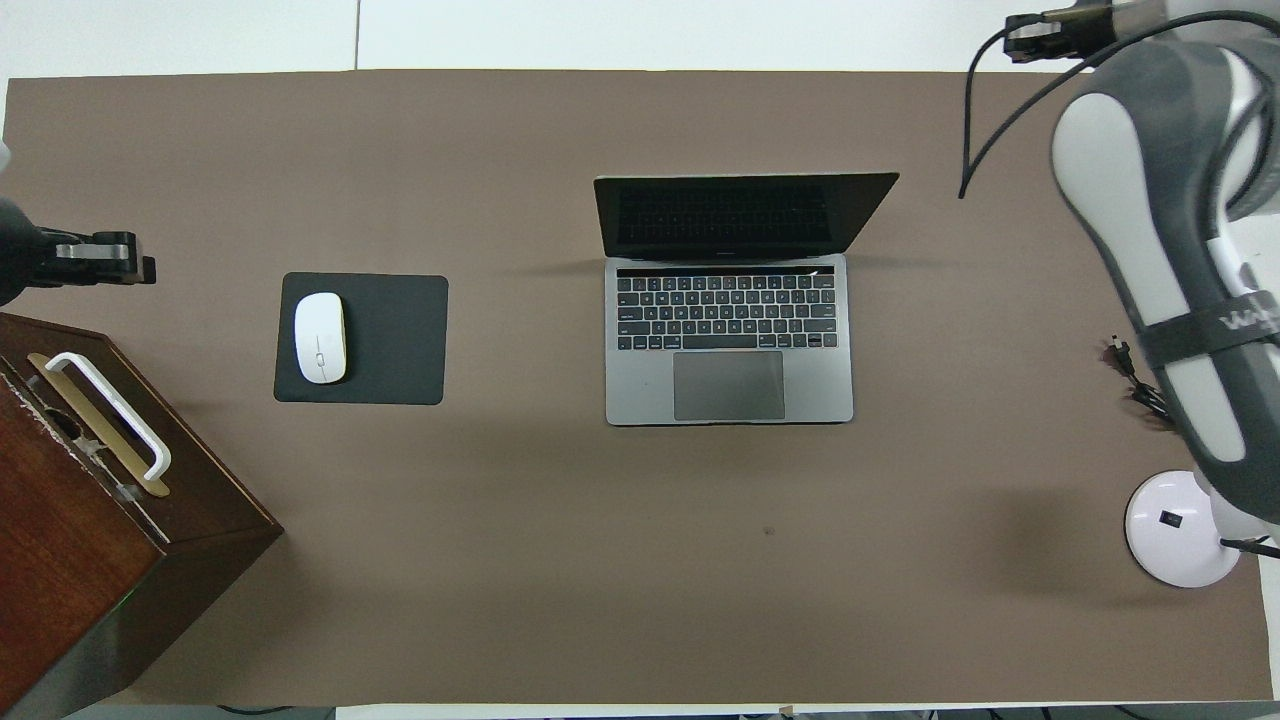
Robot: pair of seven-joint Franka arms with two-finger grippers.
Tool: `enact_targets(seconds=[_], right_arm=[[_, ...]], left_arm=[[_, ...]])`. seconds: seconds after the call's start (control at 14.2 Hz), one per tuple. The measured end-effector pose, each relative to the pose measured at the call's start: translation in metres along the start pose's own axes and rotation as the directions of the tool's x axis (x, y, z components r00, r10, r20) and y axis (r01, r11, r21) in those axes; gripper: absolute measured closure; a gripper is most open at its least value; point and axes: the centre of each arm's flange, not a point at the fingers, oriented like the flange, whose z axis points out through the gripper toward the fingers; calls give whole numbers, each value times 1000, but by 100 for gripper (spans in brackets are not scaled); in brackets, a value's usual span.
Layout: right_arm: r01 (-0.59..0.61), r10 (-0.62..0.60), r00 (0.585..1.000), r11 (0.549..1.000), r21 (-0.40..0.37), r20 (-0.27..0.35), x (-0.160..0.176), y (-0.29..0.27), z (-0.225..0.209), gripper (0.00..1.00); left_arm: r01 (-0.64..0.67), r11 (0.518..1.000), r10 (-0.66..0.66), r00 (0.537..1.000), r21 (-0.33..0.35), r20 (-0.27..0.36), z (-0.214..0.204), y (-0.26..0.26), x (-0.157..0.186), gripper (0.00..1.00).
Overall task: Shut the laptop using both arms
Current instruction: 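Reach the right gripper to the laptop lid while the left gripper approaches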
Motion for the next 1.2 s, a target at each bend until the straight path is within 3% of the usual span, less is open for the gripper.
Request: enact_targets(seconds=[0.07, 0.35, 0.7, 0.92, 1.2], right_arm=[[-12, 12, 1000, 1000, -1, -5, 0, -20, 7, 99], [-40, 40, 999, 999, -19, -8, -6, -82, 24, 99], [-56, 55, 998, 997, -45, -12, -28, -174, 38, 99], [-55, 54, 998, 998, -40, -9, -37, -204, 41, 99], [-48, 48, 999, 998, -31, -2, -45, -225, 43, 99]], left_arm=[[-1, 1000, 1, 1000, 0, -3, 0, 0, 0, 99], [-29, 1000, 29, 999, -3, -21, 5, 10, 2, 99], [-142, 990, 137, 981, -24, -139, 44, 73, -8, 99], [-209, 977, 196, 960, -48, -202, 63, 113, -33, 99], [-320, 944, 285, 911, -75, -297, 105, 170, -93, 99]])
